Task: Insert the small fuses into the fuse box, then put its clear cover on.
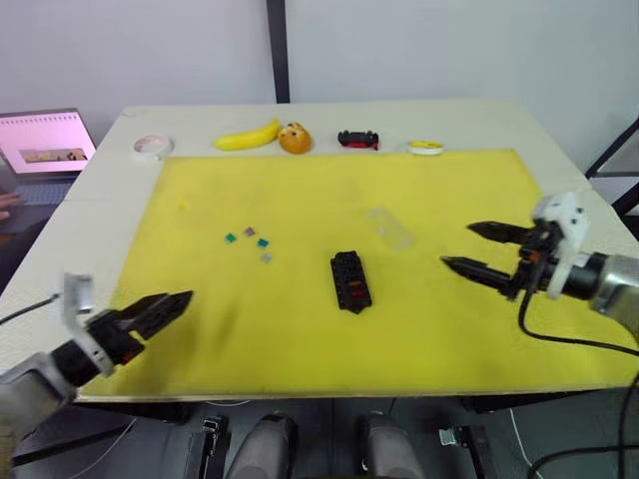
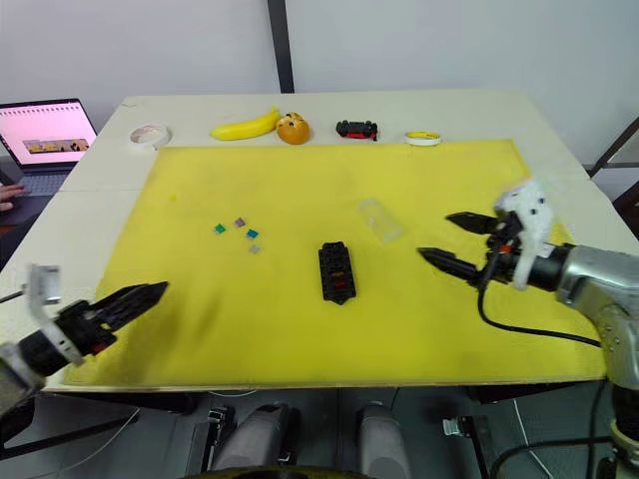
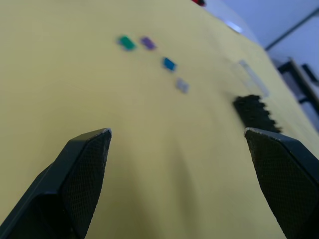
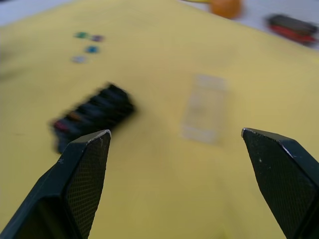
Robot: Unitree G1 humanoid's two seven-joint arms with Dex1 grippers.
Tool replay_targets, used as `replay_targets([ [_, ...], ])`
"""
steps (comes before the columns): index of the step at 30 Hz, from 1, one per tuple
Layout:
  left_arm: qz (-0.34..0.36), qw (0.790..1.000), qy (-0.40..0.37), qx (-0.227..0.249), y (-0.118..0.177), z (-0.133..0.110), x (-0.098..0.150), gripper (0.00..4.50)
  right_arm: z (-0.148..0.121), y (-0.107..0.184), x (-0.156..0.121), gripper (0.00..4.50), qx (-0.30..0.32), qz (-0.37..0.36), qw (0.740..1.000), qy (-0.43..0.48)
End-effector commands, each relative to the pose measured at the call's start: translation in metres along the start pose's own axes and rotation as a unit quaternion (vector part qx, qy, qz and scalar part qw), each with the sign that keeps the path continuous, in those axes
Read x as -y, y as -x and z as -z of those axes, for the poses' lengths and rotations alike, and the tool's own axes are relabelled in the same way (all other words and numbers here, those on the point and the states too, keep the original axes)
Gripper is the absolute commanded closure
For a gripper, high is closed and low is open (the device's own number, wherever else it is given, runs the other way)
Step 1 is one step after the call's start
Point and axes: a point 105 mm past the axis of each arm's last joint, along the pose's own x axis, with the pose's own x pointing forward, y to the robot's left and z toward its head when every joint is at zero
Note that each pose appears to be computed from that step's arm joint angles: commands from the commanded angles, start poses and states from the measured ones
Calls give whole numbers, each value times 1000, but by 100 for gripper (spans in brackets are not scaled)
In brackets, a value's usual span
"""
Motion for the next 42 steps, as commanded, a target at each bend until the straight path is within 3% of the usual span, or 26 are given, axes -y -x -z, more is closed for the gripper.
replay_targets([
  [1, 46, 997, 52, -19, -22, 1, 18, 0, -24, -19, -33, 3, 32, -77, 996, 27],
  [4, 71, 993, 93, -20, -40, -6, 28, 0, -34, -34, -53, 3, 48, -118, 991, 38],
  [9, 53, 982, 181, -12, -57, -13, 20, 0, -42, -57, -71, 3, 67, -147, 985, 51],
  [18, 52, 958, 279, -26, -72, -5, 12, 0, -35, -72, -75, 3, 66, -136, 987, 56],
  [22, 40, 954, 295, -31, -77, -4, 5, 0, -32, -72, -74, 3, 65, -128, 988, 56],
  [29, 68, 948, 304, -58, -92, 2, 16, 0, -27, -72, -77, 3, 60, -121, 989, 51],
  [36, 44, 938, 343, -36, -114, -3, 11, 0, -22, -74, -71, 3, 56, -94, 993, 52],
  [42, 14, 946, 320, -53, -118, 9, 10, 0, -21, -75, -67, 3, 54, -81, 994, 50],
])
